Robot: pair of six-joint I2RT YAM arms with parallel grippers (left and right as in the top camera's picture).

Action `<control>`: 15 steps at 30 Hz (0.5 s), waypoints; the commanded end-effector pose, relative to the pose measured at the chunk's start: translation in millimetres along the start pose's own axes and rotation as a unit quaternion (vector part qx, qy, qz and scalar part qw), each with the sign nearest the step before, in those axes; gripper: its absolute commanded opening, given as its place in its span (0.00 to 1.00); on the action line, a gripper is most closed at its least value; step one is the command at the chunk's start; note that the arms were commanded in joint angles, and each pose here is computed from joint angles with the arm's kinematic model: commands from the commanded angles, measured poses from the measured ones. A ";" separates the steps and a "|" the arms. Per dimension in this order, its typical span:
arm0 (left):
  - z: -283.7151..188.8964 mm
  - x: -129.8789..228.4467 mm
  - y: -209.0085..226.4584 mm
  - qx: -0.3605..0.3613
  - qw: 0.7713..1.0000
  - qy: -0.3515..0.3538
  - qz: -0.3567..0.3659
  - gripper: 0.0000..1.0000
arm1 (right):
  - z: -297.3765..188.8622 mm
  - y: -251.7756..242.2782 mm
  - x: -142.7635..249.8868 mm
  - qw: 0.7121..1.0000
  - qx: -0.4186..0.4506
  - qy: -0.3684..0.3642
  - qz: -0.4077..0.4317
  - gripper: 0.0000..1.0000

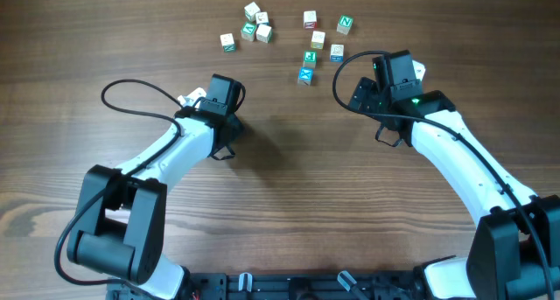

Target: Form a circle

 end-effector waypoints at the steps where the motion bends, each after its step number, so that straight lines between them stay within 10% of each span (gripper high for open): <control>1: 8.4 1.0 2.8 -0.015 1.000 0.001 -0.009 0.04 | -2.0 -1.0 -3.0 1.000 0.003 -0.010 0.005 1.00; 15: 12.7 1.1 3.2 -0.019 1.000 -0.001 -0.017 0.04 | -2.0 -1.0 -3.0 1.000 0.003 -0.010 0.005 1.00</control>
Point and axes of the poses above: each gripper's point midway between its finger pads, its own z axis out along the fingers, its own y axis along the line the jaws close on, x = y × z, the point moved 4 cm from there along -z, back along the fingers, and after that the axes turned 14 degrees about z, right-handed, at the moved point
